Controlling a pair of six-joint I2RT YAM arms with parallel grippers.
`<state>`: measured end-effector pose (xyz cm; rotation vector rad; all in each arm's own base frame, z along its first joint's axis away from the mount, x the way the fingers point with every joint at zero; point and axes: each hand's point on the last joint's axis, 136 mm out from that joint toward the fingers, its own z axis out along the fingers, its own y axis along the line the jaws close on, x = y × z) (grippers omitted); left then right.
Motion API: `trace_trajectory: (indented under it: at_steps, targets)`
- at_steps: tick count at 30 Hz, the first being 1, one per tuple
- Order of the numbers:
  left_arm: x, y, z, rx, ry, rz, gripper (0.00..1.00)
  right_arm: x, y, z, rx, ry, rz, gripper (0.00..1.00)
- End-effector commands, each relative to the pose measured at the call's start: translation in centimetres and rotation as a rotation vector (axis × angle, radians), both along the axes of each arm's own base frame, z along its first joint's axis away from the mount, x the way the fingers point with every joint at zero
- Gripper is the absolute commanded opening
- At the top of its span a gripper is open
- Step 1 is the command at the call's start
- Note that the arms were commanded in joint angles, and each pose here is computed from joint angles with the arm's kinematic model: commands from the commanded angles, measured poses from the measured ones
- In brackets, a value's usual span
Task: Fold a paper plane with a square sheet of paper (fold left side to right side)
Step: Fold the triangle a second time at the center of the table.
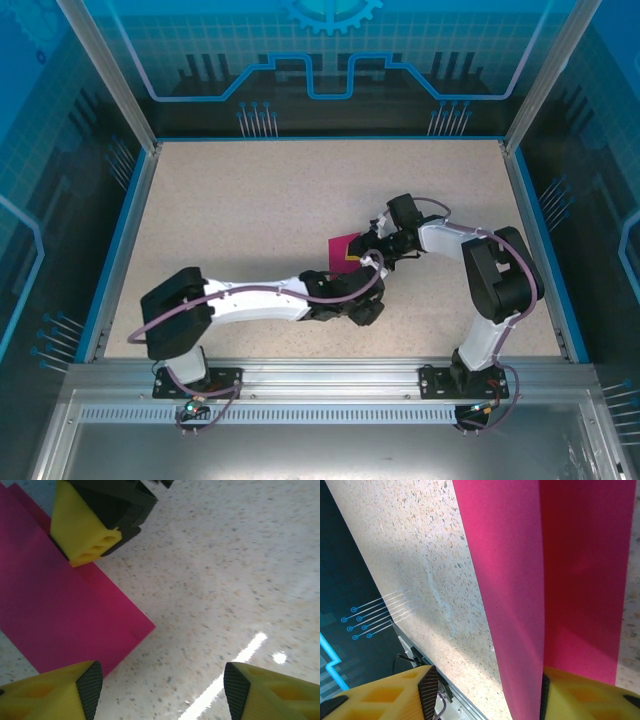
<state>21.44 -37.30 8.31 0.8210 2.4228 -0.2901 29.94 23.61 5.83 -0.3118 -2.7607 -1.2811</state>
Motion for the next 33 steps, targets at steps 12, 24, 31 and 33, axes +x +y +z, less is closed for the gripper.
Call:
trace_trajectory:
  at_steps: [12,24,31,33]
  targets:
    - [3.1,1.3,-2.4,0.281,-0.110,0.122,0.63,0.3,0.2,0.7,0.026,0.007,-0.012,0.54]
    - [2.5,1.3,-2.3,0.251,-0.101,0.099,0.16,0.2,-0.3,0.1,-0.015,0.005,-0.008,0.54]
    - [2.0,0.9,-1.7,0.204,-0.074,0.077,0.04,0.7,-0.4,0.8,-0.026,-0.046,0.008,0.54]
    - [1.9,0.9,-1.4,0.178,-0.055,0.073,0.02,1.2,-0.5,1.6,-0.023,-0.090,0.005,0.55]
